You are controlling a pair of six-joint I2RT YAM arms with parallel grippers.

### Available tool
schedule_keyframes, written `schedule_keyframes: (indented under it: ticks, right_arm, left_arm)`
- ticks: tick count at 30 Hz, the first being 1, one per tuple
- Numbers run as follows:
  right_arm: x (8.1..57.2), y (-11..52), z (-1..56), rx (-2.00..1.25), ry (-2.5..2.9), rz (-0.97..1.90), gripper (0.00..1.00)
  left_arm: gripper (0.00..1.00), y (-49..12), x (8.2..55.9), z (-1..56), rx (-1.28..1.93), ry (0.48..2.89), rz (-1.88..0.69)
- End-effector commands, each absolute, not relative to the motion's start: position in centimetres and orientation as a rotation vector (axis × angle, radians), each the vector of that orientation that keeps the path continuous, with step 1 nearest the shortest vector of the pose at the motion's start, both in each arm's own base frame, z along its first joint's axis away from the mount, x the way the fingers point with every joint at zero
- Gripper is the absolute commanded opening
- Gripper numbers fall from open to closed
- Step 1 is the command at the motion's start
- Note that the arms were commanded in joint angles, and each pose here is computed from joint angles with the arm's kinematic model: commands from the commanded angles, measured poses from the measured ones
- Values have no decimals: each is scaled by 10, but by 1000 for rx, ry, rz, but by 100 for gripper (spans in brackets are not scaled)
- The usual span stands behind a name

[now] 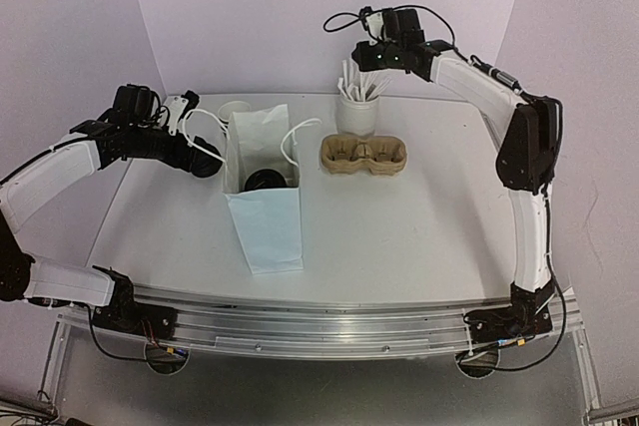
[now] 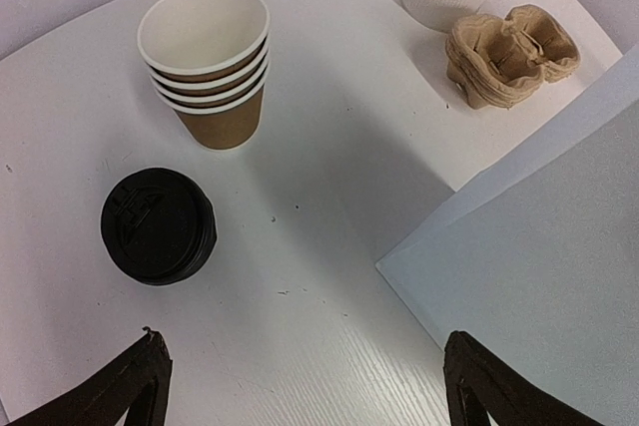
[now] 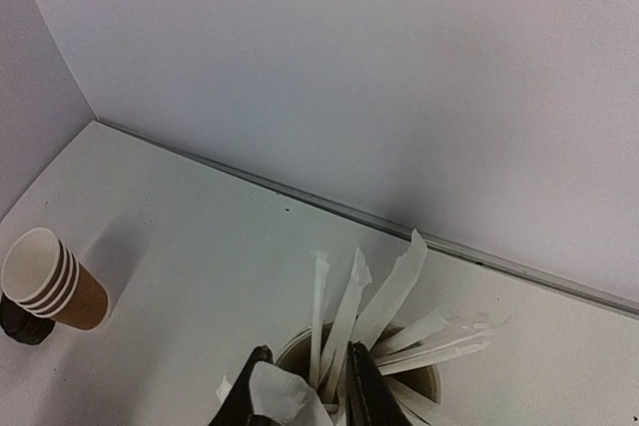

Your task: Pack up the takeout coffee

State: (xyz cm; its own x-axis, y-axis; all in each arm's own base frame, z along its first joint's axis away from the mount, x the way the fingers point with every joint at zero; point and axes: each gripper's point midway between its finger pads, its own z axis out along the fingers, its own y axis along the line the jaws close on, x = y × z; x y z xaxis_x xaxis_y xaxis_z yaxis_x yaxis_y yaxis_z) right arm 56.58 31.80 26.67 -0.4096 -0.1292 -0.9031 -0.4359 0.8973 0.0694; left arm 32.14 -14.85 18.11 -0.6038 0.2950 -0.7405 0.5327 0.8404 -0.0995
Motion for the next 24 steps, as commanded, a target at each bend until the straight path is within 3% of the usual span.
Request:
schedule_keyframes:
  ticks: [1, 8, 24]
  right_arm:
    - [547, 311, 317, -383, 1934, 398, 22]
    - [541, 304, 309, -384, 1975, 372, 14]
    - [514, 295, 321, -428, 2044, 374, 37]
  left_arm:
    - [95, -151, 325, 198, 591, 2196, -419]
    - [95, -151, 324, 197, 590, 2198, -423]
    - [95, -151, 321, 197, 589, 2200, -429]
